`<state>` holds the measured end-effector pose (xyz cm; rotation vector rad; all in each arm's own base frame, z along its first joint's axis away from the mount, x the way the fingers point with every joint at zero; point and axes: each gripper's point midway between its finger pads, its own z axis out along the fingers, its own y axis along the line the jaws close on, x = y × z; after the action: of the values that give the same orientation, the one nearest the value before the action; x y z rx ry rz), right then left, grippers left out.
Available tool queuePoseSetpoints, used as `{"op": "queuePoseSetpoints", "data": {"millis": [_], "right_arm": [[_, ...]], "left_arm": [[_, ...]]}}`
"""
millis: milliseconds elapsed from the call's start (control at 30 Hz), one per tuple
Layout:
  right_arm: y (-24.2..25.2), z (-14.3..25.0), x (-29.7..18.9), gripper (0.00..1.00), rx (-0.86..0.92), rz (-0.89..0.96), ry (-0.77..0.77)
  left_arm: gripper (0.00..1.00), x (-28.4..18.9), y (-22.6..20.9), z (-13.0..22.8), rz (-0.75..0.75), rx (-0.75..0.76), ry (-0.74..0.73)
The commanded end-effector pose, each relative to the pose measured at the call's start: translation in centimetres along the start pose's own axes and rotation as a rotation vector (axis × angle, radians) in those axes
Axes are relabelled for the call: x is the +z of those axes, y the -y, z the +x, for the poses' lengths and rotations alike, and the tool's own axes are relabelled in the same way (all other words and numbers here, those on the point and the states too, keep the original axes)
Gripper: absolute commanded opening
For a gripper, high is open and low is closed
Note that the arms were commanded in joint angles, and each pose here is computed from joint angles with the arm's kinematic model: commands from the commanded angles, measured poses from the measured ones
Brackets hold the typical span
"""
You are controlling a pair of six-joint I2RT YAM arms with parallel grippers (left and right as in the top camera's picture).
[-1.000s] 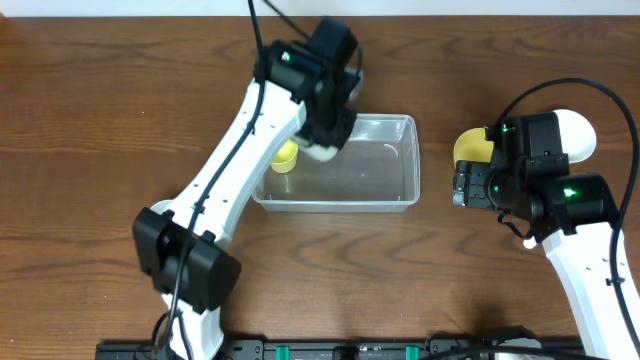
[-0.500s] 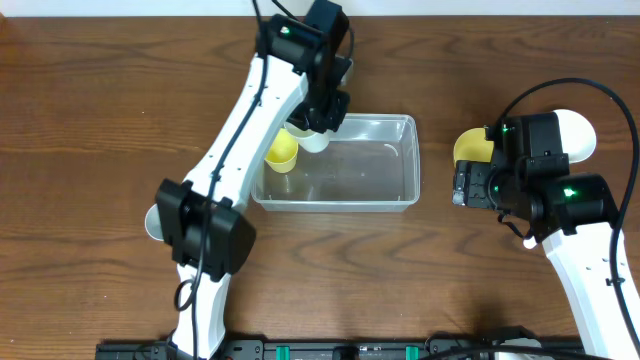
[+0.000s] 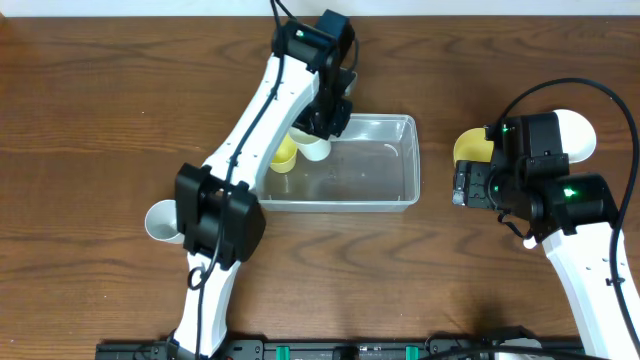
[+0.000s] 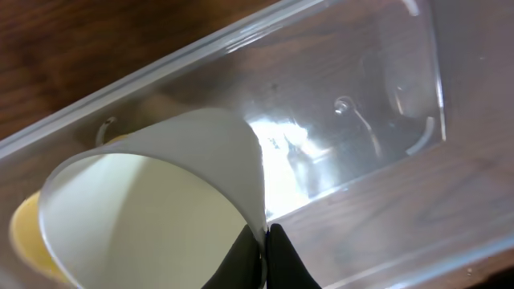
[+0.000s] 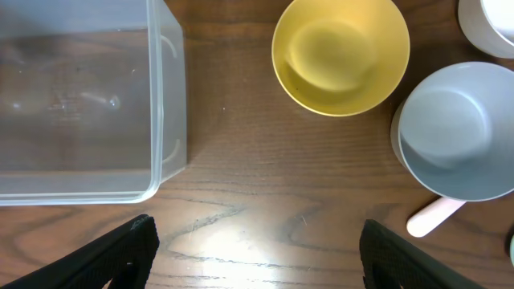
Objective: Pack container
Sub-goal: 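Carry the white cup into the container beside the yellow cup, then release the white cup and move left gripper to blue cup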
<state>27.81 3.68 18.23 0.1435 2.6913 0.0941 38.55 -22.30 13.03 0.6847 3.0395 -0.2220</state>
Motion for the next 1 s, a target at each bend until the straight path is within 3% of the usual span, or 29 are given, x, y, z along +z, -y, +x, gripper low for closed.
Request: {"op": "queuePoseSetpoints", "data": {"millis": [0, 367, 433, 500, 567, 967], "right_arm": [[0.2, -0.3, -0.2, 0.82, 0.018, 0.007, 0.009], [0.2, -0.3, -0.2, 0.82, 0.018, 0.007, 0.009], [0.2, -0.3, -0.2, 0.82, 0.018, 0.007, 0.009], [0.2, -0.3, -0.2, 0.82, 0.018, 0.007, 0.009], [0.2, -0.3, -0.2, 0.82, 0.018, 0.007, 0.009], [0.2, -0.3, -0.2, 0.82, 0.018, 0.008, 0.010]], "left_arm": [[0.06, 1.6, 0.0, 0.0, 0.002, 0.022, -0.033], [0.06, 3.7, -0.3, -0.4, 0.003, 0.059, -0.062], [0.11, 3.7, -0.3, -0.4, 0.003, 0.059, -0.060], [0.26, 3.7, -0.3, -0.4, 0.003, 0.059, -0.061], [0.33, 3.7, -0.3, -0.4, 0.003, 0.059, -0.061], [0.34, 3.6, -0.3, -0.4, 0.002, 0.059, -0.060]]}}
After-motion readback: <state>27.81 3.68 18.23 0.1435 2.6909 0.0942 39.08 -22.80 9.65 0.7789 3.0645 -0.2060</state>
